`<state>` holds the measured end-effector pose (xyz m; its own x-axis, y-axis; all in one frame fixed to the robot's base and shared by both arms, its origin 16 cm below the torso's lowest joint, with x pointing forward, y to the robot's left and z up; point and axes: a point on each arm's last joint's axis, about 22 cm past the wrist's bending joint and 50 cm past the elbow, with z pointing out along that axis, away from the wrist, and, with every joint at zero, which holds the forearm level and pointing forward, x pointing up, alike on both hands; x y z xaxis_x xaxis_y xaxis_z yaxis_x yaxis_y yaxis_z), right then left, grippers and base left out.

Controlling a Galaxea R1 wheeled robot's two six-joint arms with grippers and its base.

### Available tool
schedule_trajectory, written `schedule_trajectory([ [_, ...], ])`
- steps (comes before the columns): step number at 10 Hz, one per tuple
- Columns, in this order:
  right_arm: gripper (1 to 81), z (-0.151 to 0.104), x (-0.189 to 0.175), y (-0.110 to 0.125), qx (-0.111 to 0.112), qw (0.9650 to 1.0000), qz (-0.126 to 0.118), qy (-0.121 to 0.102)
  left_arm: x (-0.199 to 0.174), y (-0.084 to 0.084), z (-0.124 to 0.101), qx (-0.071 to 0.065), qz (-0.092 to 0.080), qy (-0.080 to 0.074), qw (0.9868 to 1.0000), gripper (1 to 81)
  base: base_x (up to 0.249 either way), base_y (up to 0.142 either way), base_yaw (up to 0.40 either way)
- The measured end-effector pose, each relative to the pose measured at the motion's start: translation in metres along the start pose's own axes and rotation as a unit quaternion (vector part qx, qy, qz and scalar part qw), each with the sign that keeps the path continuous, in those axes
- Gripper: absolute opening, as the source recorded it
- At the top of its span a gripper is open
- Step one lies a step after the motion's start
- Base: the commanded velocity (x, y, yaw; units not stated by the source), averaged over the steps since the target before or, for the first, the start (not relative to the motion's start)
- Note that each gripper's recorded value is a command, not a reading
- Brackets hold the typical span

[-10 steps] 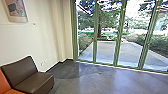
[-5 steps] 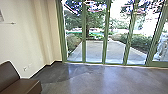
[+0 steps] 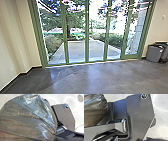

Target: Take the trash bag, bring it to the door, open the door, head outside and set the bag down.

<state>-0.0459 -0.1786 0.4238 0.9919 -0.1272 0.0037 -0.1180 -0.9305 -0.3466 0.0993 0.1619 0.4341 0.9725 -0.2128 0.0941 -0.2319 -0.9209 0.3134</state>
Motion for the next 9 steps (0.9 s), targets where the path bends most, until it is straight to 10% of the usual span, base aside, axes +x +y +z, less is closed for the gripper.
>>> schedule_trajectory([
  [9,81.1,0.0010,-0.0021,-0.0022,0.001,0.9999,0.010,0.004,0.0038,0.0040,0.0014,-0.002,0.011,-0.004,0.9999,1.0,0.000,0.000,-0.336],
])
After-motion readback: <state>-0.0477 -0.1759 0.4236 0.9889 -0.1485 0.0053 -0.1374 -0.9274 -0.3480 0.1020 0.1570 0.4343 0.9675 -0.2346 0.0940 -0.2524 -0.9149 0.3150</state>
